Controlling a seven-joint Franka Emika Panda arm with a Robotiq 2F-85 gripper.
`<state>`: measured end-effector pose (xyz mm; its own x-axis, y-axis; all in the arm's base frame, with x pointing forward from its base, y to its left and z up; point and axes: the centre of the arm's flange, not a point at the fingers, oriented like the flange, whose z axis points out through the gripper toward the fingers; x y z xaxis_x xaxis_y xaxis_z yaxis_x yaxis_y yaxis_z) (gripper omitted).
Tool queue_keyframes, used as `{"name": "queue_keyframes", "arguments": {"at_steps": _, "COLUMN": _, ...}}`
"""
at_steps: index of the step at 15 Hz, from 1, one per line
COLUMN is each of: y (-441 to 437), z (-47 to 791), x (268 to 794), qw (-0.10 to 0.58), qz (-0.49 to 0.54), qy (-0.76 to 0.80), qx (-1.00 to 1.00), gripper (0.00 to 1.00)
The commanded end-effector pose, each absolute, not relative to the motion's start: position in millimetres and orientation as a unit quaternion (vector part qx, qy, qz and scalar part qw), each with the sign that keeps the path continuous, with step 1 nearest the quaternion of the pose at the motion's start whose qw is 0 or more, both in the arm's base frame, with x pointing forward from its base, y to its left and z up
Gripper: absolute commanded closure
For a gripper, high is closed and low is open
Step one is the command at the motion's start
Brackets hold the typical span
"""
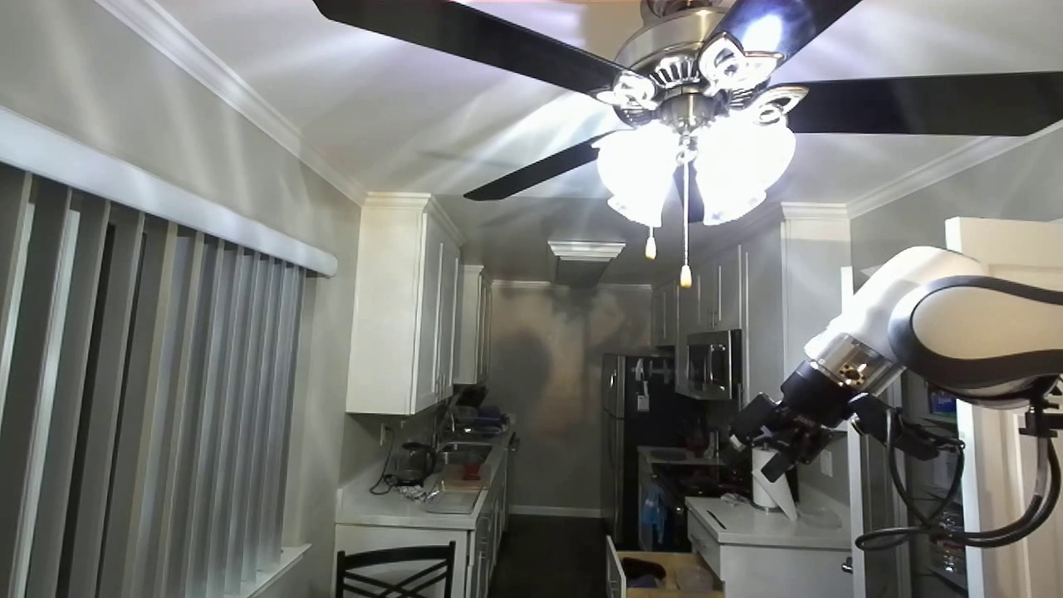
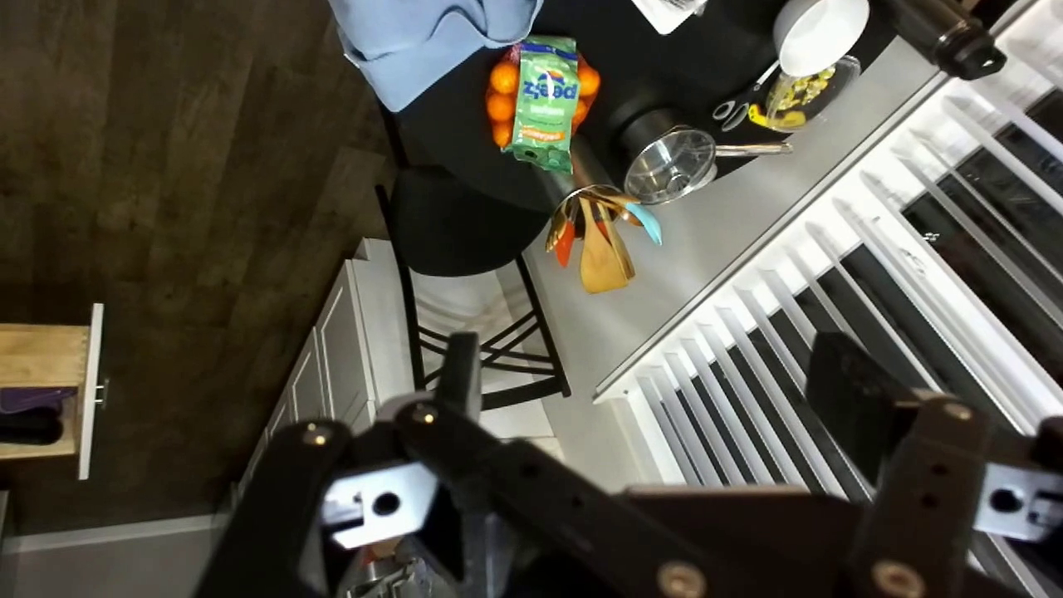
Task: Pull down the toggle on the chandelier to switch off the light
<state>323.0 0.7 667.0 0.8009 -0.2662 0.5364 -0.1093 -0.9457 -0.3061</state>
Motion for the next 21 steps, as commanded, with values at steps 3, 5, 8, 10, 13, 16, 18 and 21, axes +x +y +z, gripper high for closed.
{"name": "queue_keyframes", "arguments": {"at_steps": 3, "y": 0, "z": 667, "x": 323, "qw": 0.131, "qz": -0.299, "qy": 0.101, "qx": -0.94, "gripper": 0.0}}
{"name": "queue_keyframes", "arguments": {"at_steps": 5, "y": 3, "z": 695, "x": 321, "qw": 0.109, "qz": -0.378, "qy": 0.066, "qx": -0.917, "gripper": 0.0}}
{"name": "queue_keyframes", "arguments": {"at_steps": 8, "y": 10, "z": 744, "x": 316, "qw": 0.085, "qz": -0.431, "qy": 0.012, "qx": -0.898, "gripper": 0.0}}
{"name": "queue_keyframes", "arguments": {"at_steps": 10, "y": 13, "z": 767, "x": 320, "qw": 0.07, "qz": -0.468, "qy": -0.019, "qx": -0.881, "gripper": 0.0}}
{"name": "queue_keyframes", "arguments": {"at_steps": 13, "y": 20, "z": 799, "x": 336, "qw": 0.049, "qz": -0.534, "qy": -0.055, "qx": -0.842, "gripper": 0.0}}
{"name": "queue_keyframes", "arguments": {"at_steps": 16, "y": 24, "z": 833, "x": 366, "qw": 0.021, "qz": -0.608, "qy": -0.06, "qx": -0.791, "gripper": 0.0}}
{"name": "queue_keyframes", "arguments": {"at_steps": 18, "y": 21, "z": 851, "x": 380, "qw": 0.0, "qz": -0.654, "qy": -0.049, "qx": -0.755, "gripper": 0.0}}
{"name": "queue_keyframes", "arguments": {"at_steps": 21, "y": 8, "z": 865, "x": 392, "qw": -0.046, "qz": -0.706, "qy": -0.039, "qx": -0.705, "gripper": 0.0}}
